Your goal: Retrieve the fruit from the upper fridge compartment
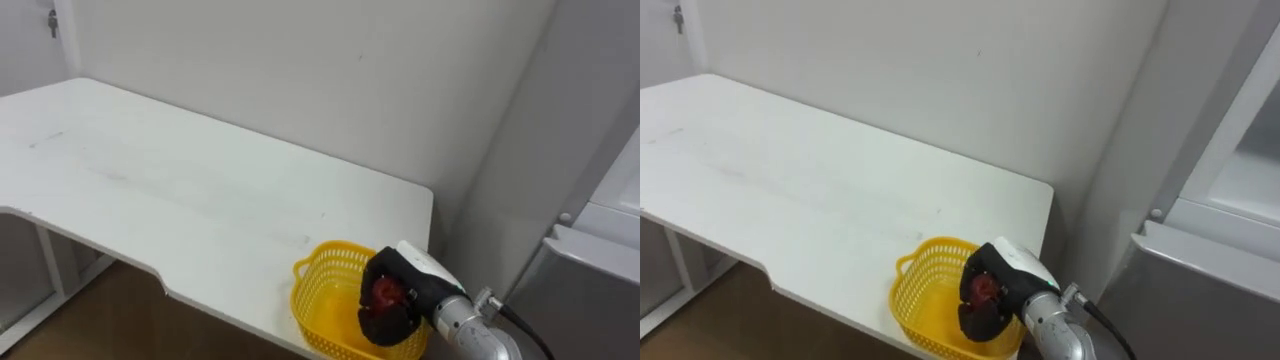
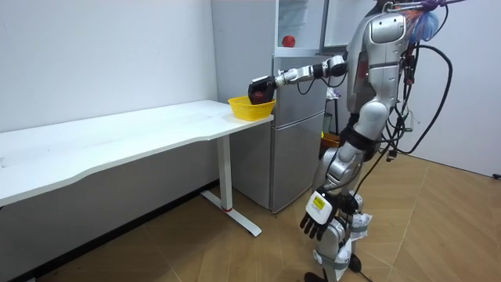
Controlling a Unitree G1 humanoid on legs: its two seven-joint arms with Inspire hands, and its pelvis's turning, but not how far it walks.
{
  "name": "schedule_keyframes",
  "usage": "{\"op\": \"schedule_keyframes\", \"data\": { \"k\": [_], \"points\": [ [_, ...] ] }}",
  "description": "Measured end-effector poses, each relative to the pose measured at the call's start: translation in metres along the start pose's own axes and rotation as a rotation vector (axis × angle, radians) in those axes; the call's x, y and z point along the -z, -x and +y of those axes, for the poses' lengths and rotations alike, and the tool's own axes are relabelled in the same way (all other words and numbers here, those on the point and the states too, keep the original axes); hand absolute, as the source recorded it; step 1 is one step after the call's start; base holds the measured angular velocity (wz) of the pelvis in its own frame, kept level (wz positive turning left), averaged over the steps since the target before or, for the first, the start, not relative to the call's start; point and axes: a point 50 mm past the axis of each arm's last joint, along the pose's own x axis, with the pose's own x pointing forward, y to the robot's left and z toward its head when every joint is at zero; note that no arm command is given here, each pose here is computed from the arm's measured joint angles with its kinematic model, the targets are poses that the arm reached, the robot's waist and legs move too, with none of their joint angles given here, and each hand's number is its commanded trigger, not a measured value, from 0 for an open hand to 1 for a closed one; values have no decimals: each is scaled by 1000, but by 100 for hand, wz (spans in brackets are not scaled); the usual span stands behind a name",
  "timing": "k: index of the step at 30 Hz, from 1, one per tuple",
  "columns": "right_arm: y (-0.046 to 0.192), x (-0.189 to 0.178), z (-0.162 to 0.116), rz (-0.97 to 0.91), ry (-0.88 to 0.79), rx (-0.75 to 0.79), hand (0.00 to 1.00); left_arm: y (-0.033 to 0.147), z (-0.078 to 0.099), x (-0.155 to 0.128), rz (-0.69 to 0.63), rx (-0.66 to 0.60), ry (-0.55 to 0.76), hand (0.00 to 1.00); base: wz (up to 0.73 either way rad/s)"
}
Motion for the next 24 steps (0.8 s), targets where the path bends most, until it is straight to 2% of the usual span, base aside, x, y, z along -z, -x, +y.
{"op": "schedule_keyframes", "data": {
  "k": [3, 4, 5, 6, 24],
  "points": [
    [0, 1, 0, 1, -4, -1, 100, 0, 0, 1, 2, 4, -1, 0, 0],
    [0, 0, 0, 1, -4, -1, 91, 0, 0, 1, 1, 6, -1, 0, 0],
    [0, 0, 0, 1, -4, 0, 2, 0, 0, 0, 0, 9, -1, 0, 0],
    [0, 0, 0, 1, -4, 1, 0, 0, 0, 0, -1, 12, -1, 0, 0],
    [0, 1, -1, 0, -17, 10, 0, 0, -2, 2, 2, 19, 1, 0, 0]
  ]
}}
